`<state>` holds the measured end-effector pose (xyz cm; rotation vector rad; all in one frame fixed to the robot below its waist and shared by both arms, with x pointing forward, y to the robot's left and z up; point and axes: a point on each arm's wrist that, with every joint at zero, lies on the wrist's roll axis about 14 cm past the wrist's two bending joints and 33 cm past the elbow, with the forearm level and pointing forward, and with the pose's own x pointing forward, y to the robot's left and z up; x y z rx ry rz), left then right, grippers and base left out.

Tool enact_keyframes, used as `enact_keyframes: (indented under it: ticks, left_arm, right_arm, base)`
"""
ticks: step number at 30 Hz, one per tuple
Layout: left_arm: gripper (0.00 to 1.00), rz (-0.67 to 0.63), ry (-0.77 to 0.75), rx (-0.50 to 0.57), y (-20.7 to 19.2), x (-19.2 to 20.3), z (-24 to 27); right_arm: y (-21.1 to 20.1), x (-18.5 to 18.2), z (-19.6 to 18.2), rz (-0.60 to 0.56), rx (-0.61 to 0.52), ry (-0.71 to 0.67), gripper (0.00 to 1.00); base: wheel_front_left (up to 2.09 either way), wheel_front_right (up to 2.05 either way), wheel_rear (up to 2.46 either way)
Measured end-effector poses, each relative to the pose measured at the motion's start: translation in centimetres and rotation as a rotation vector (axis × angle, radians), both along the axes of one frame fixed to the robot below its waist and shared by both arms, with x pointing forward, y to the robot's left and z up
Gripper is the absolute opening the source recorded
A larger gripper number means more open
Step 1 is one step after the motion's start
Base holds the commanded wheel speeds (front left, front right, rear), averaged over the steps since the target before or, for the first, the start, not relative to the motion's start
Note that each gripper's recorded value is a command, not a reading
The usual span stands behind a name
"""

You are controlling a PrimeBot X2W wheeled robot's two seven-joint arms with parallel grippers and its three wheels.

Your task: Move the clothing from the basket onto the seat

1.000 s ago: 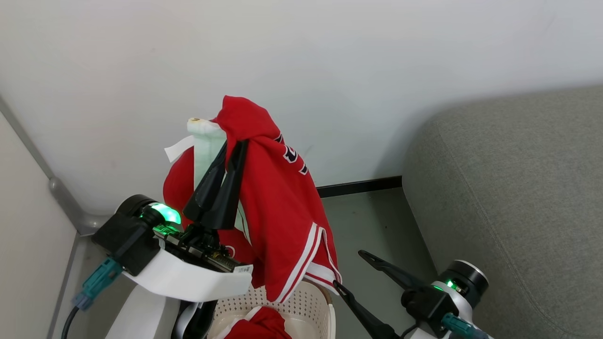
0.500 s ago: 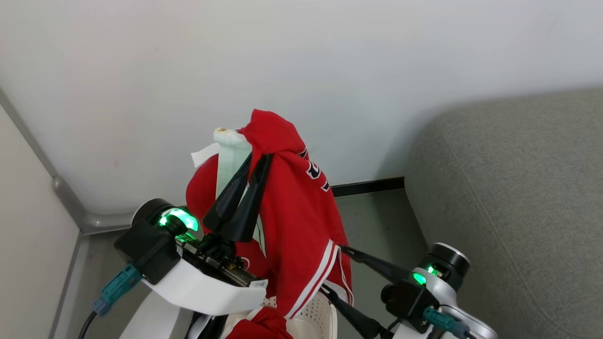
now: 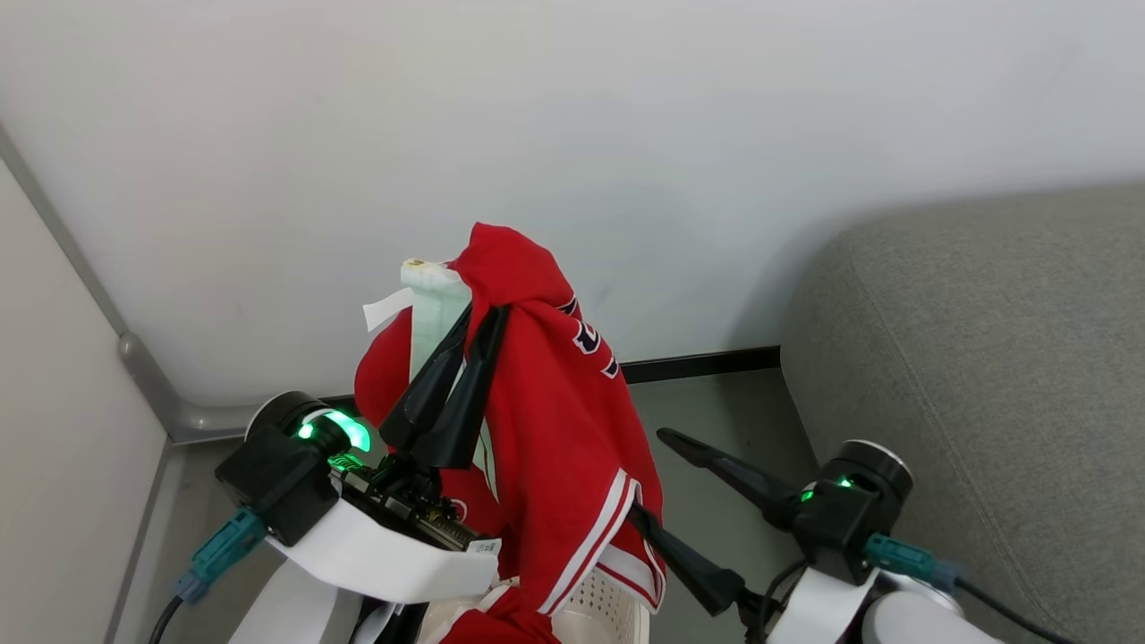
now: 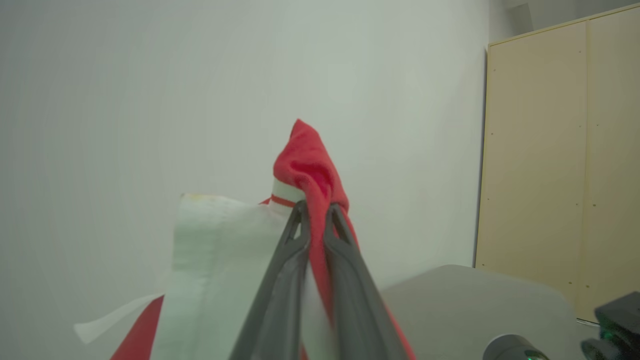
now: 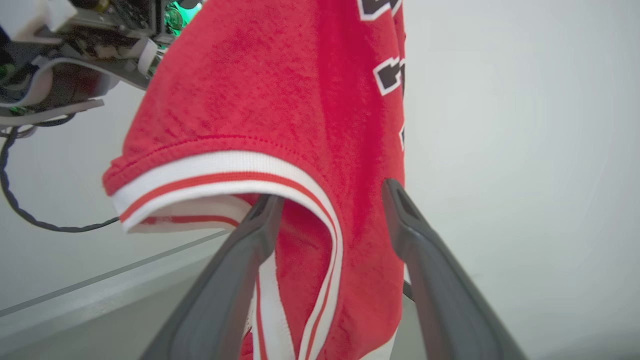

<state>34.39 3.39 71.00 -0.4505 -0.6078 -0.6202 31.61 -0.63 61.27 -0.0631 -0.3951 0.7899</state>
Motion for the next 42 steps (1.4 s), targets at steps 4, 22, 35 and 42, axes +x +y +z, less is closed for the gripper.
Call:
enact_keyframes:
  ticks: [4,22,35,42]
  left_arm:
    - [0.0,0.01,0.002,0.002,0.3,0.0,-0.1]
    - [0.0,0.04,0.012,0.02,0.8,0.3,-0.7]
    - [0.0,-0.006,0.003,0.06,-0.8,-0.4,-1.1]
    - [0.0,-0.06,-0.017,0.093,-2.4,-1.7,-1.2]
  right_arm:
    - [-0.5,0.1,0.8,-0.002,0.025,-0.007,1.0]
    - [-6.0,2.2,-2.0,-0.15,-0.058,0.056,1.0]
    - [-2.0,0.6,0.9,-0.014,0.069,0.037,1.0]
    - [-0.4,-0.1,-1.2,0.044,0.036,0.096,1.0]
  base:
    - [0.0,0.0,0.0]
    - [0.0,0.0,0.0]
    - [0.0,0.0,0.0]
    - [0.0,0.0,0.0]
